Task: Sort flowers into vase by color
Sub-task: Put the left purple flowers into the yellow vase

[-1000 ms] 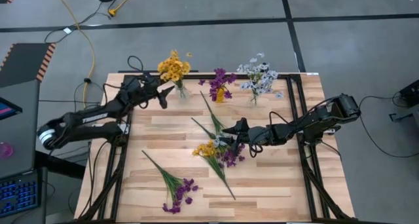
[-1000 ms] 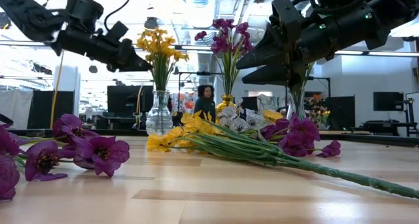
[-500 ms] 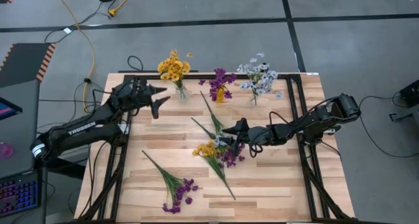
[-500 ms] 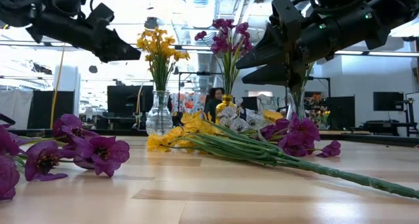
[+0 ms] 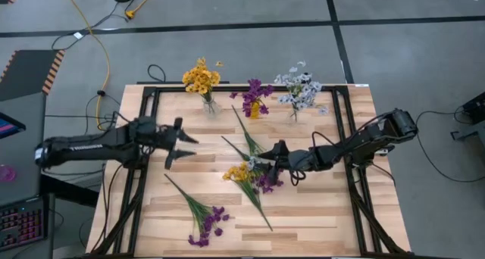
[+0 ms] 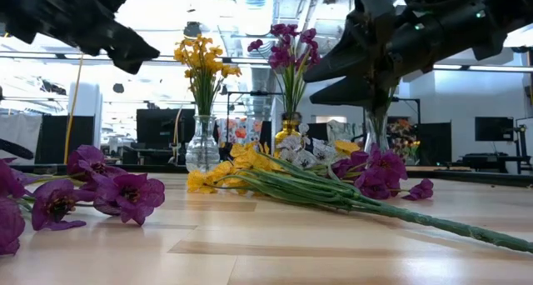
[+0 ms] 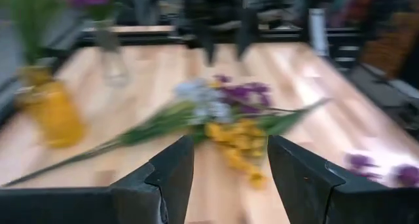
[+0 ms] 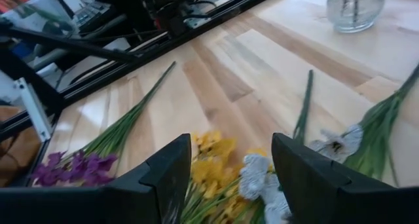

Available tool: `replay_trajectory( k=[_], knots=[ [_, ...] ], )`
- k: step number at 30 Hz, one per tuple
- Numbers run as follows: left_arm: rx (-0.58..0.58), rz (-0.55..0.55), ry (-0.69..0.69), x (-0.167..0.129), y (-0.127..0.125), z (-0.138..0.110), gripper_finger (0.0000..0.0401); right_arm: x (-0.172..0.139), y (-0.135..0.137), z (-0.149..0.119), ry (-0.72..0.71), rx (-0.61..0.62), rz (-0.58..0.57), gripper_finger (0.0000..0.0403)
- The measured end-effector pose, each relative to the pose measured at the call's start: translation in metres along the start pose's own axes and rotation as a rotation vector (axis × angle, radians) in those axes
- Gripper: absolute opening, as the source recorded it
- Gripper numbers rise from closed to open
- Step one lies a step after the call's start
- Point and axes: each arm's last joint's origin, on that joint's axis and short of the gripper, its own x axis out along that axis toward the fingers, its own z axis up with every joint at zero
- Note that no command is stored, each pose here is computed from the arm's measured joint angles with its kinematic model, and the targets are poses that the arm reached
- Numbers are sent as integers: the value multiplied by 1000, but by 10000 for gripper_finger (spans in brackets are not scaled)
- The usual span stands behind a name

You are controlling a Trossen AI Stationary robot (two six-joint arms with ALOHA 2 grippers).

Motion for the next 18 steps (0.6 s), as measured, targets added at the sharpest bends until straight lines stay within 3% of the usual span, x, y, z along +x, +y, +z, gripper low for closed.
replay_trajectory(
  k=[18],
  knots=[
    [23,-261,118,11,-80,-11,183,-11,21,-13,37,43,77,240]
  ],
)
